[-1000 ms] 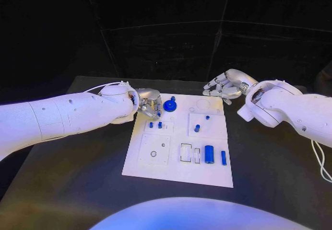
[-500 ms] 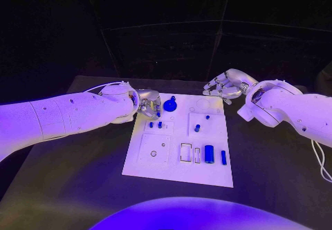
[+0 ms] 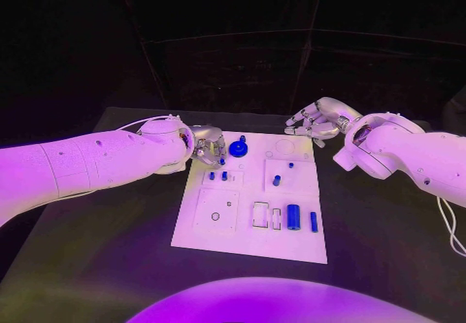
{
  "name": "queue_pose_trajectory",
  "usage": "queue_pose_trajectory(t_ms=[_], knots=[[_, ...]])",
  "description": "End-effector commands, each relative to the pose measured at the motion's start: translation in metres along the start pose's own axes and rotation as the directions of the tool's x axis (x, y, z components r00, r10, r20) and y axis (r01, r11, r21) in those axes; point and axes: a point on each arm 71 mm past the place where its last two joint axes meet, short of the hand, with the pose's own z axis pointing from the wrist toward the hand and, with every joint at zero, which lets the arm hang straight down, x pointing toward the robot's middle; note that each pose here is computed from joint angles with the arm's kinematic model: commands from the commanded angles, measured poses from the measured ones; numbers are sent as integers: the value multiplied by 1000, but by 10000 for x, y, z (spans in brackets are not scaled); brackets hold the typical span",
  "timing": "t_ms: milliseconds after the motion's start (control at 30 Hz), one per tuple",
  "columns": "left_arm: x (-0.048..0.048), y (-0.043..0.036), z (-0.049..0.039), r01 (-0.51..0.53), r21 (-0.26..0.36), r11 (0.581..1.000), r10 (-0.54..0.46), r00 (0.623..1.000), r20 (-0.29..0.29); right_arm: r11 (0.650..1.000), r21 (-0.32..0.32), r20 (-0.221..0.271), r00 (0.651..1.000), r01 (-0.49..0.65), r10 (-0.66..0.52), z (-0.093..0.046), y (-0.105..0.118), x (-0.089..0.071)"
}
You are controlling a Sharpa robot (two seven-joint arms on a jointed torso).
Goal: Assemble the parts on the task board
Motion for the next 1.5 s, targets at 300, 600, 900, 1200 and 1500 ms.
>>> queue_pose_trajectory(t_ms=[300,600,900,1200,1500], knots=[[-102,186,-154,183,30,983,-185,977,109,980,-30,-24,980,194,-195,-48,-5,5],[-260,266,-368,648,343,680,-713,694,103,880,-79,-46,880,468,-472,-130,-30,94],[-370,397,-486,800,481,358,-925,374,67,807,-86,-84,803,584,-590,-167,-37,295],[-373,432,-506,818,500,285,-955,284,80,777,-99,-115,768,622,-630,-177,-15,441],[-354,406,-498,825,494,274,-959,273,76,768,-110,-155,752,631,-641,-129,-5,566]])
